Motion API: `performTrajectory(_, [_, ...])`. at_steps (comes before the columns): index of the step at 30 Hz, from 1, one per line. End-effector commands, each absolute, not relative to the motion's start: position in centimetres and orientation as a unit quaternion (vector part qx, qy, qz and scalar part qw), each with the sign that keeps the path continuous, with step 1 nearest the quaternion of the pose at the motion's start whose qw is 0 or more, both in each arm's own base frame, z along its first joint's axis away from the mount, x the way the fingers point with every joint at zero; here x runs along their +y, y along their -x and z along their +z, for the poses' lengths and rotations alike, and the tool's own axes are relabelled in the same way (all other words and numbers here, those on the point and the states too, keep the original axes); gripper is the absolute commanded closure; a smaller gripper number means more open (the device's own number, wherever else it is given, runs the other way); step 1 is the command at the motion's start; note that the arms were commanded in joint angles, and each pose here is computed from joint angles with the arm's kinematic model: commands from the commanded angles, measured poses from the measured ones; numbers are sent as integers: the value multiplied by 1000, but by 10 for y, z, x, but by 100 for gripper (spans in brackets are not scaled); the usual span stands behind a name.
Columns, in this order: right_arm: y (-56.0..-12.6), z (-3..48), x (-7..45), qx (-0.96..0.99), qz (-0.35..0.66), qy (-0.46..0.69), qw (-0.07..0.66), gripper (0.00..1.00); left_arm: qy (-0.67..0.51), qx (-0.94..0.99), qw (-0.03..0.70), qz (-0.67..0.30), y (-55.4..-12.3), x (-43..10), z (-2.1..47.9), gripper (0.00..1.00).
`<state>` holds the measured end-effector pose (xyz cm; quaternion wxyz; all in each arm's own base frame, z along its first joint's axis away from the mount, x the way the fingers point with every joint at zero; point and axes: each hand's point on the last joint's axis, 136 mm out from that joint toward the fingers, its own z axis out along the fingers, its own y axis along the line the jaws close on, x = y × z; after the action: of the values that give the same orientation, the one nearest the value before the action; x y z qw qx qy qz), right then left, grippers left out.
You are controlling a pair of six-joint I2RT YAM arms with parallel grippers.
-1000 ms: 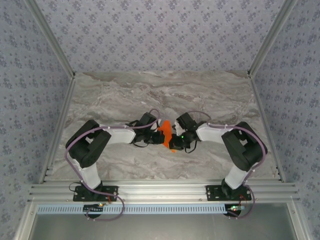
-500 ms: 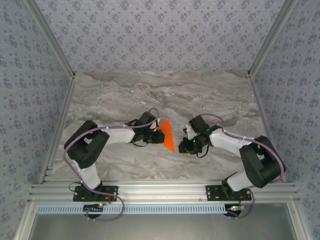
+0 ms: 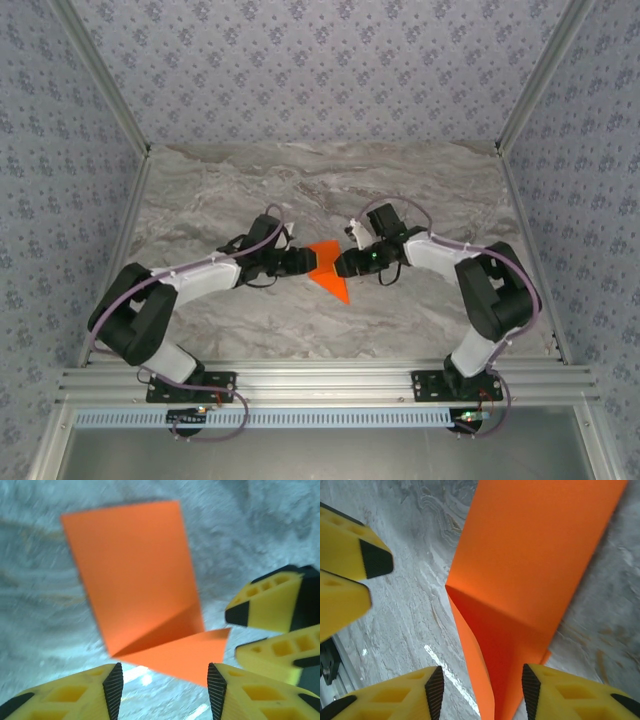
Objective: Fold a paper plane with a square sheet of paper (fold left side to right side)
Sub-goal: Fourth fold the wing at the center of the table.
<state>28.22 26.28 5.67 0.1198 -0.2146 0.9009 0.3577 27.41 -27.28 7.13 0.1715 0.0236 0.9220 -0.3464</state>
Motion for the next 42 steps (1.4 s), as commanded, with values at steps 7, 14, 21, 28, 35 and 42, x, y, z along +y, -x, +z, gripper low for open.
performTrajectory(7, [-290,49,263,899,347,242,115,91,2,923,145,-357,-271,-276,63,47])
performTrajectory(14, [-293,48,251,908,326,231,127,96,11,919,136,-370,-274,-283,60,44])
performTrajectory(21, [-290,48,253,906,335,229,124,96,10,910,128,-393,-279,-301,58,45])
performTrajectory(28, [-290,51,252,906,332,229,128,91,2,905,123,-408,-289,-318,62,66])
performTrajectory(35, [-302,82,208,930,221,198,219,56,5,902,124,-414,-289,-320,71,82])
performTrajectory(42, [-270,101,224,909,212,249,260,47,22,902,113,-416,-290,-321,73,84])
